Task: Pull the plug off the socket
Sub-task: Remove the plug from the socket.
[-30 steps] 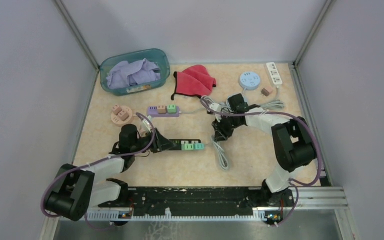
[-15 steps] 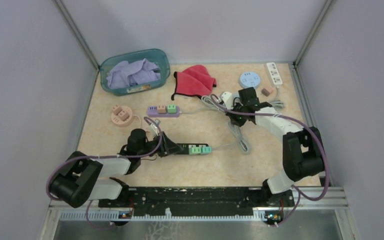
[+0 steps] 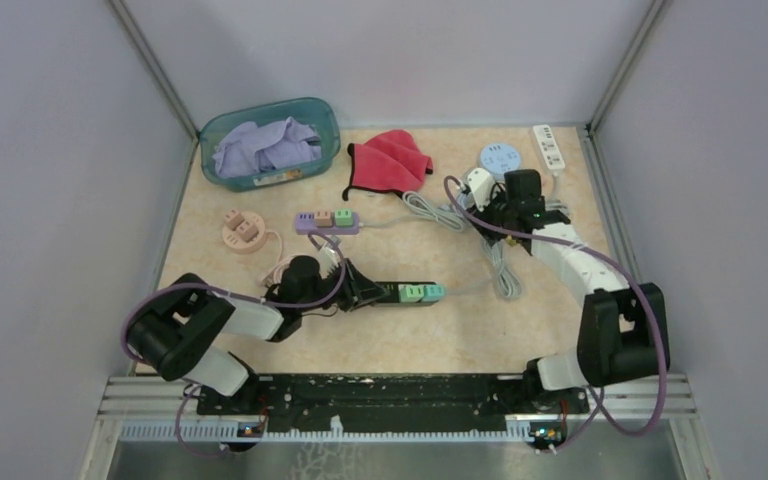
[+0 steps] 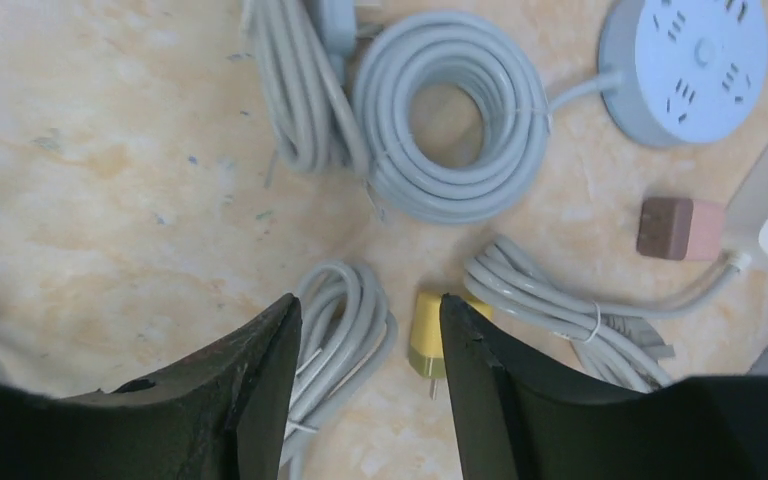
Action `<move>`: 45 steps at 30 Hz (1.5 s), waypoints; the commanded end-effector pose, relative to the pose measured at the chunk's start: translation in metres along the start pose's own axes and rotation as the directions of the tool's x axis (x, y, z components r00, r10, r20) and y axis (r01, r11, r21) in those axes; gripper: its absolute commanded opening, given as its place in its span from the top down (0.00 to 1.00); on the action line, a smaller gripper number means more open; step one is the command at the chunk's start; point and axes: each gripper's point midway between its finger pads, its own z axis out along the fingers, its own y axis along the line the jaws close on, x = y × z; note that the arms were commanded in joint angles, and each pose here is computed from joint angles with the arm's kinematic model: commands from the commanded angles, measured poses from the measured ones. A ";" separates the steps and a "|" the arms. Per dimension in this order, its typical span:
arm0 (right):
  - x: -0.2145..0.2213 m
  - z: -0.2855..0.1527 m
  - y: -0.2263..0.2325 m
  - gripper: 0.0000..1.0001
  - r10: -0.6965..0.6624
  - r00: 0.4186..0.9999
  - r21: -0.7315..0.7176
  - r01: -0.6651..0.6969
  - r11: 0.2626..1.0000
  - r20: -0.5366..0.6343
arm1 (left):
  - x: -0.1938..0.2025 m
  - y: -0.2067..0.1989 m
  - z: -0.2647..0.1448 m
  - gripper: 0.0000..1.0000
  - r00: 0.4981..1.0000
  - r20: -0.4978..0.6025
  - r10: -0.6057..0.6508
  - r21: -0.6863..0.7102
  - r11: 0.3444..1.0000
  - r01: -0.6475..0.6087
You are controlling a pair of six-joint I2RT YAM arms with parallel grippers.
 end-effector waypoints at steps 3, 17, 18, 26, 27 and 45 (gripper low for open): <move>-0.062 -0.045 0.070 0.40 -0.058 0.900 -0.327 0.216 0.920 0.432 | -0.002 0.021 0.000 1.00 0.999 0.036 0.016 -0.103 0.995 -0.012; -0.046 -0.077 0.196 0.21 -0.152 0.682 -0.512 0.659 0.551 0.715 | 0.008 0.023 0.008 1.00 0.999 -0.013 0.034 -0.094 0.995 -0.035; -0.046 -0.074 0.199 0.21 -0.155 0.695 -0.524 0.651 0.549 0.702 | 0.008 0.024 0.008 1.00 0.999 -0.016 0.034 -0.095 0.995 -0.035; -0.050 -0.058 0.229 0.32 -0.246 0.716 -0.541 0.670 0.509 0.654 | 0.012 0.022 0.012 1.00 0.999 -0.028 0.029 -0.085 0.996 -0.032; -0.049 -0.056 0.232 0.34 -0.262 0.715 -0.543 0.675 0.500 0.648 | 0.012 0.022 0.012 1.00 0.999 -0.027 0.030 -0.085 0.996 -0.032; -0.039 -0.051 0.241 1.00 -0.340 0.723 -0.582 0.688 0.433 0.602 | -0.014 -0.003 -0.013 0.17 0.948 0.103 0.303 -0.055 0.953 -0.298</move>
